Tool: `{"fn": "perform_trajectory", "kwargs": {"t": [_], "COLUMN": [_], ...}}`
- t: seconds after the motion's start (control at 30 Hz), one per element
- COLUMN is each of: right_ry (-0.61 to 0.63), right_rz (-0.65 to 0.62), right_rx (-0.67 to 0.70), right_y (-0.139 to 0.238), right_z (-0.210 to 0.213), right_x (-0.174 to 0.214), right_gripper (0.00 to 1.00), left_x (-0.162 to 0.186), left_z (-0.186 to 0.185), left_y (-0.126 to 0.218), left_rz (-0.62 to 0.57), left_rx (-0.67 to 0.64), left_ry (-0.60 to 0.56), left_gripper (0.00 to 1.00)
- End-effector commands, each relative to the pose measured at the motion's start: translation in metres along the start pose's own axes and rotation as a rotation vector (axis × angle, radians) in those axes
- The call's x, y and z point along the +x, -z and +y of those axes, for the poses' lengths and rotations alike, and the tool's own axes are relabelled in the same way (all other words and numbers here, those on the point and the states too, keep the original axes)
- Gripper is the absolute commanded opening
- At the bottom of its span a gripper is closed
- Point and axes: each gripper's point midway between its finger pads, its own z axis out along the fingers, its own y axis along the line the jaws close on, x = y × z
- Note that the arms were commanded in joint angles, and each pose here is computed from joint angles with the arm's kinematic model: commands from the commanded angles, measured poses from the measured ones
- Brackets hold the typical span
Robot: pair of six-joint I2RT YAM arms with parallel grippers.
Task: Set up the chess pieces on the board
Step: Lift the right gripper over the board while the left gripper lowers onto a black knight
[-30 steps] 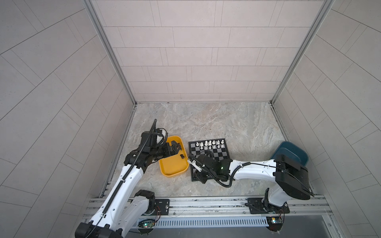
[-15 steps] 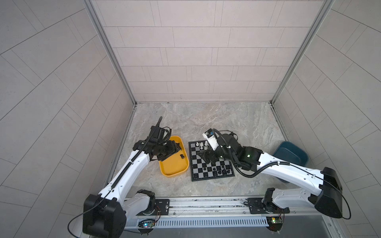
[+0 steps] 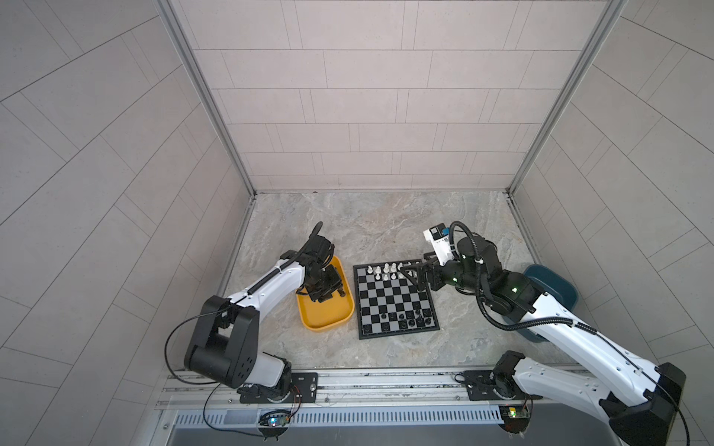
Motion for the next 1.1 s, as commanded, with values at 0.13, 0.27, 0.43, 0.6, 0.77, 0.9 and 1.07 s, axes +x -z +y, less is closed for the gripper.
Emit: {"fn": "perform_trajectory", "kwargs": {"t": [0.13,0.27,0.43,0.6,0.77,0.9,1.07], "right_ry": [-0.041,-0.054,-0.066,-0.080,-0.095,-0.105,-0.113], "right_rz": [-0.001,-0.004,-0.013,-0.017,-0.022,-0.027,-0.030], "right_rx": [0.004,0.006,0.017,0.022,0.030,0.031,0.036], "right_y": [0.013,0.014,0.017,0.019,0.020,0.020,0.021], "right_z": [-0.011,-0.014,-0.019,-0.023,-0.028,-0.029,-0.032], "right_x": [0.004,0.004,0.004,0.005,0.007,0.007,0.008], "right_gripper": [0.99,0.99,0.99,0.99,0.99,0.99,0.98], "left_x": [-0.007,-0.006,-0.004,-0.004,-0.003,-0.002,-0.002], "left_z": [0.004,0.007,0.012,0.024,0.032,0.031,0.032], "left_y": [-0.016,-0.027,-0.039,-0.047,-0.048,-0.047,-0.049], "left_rz": [-0.017,0.004,0.025,0.029,0.041,0.051,0.069], "left_rx": [-0.030,-0.048,-0.084,-0.147,-0.188,-0.192,-0.203], "left_ry": [0.077,0.088,0.088,0.070,0.034,-0.013,-0.079], "left_gripper": [0.41,0.41,0.39,0.36,0.33,0.33,0.33]}}
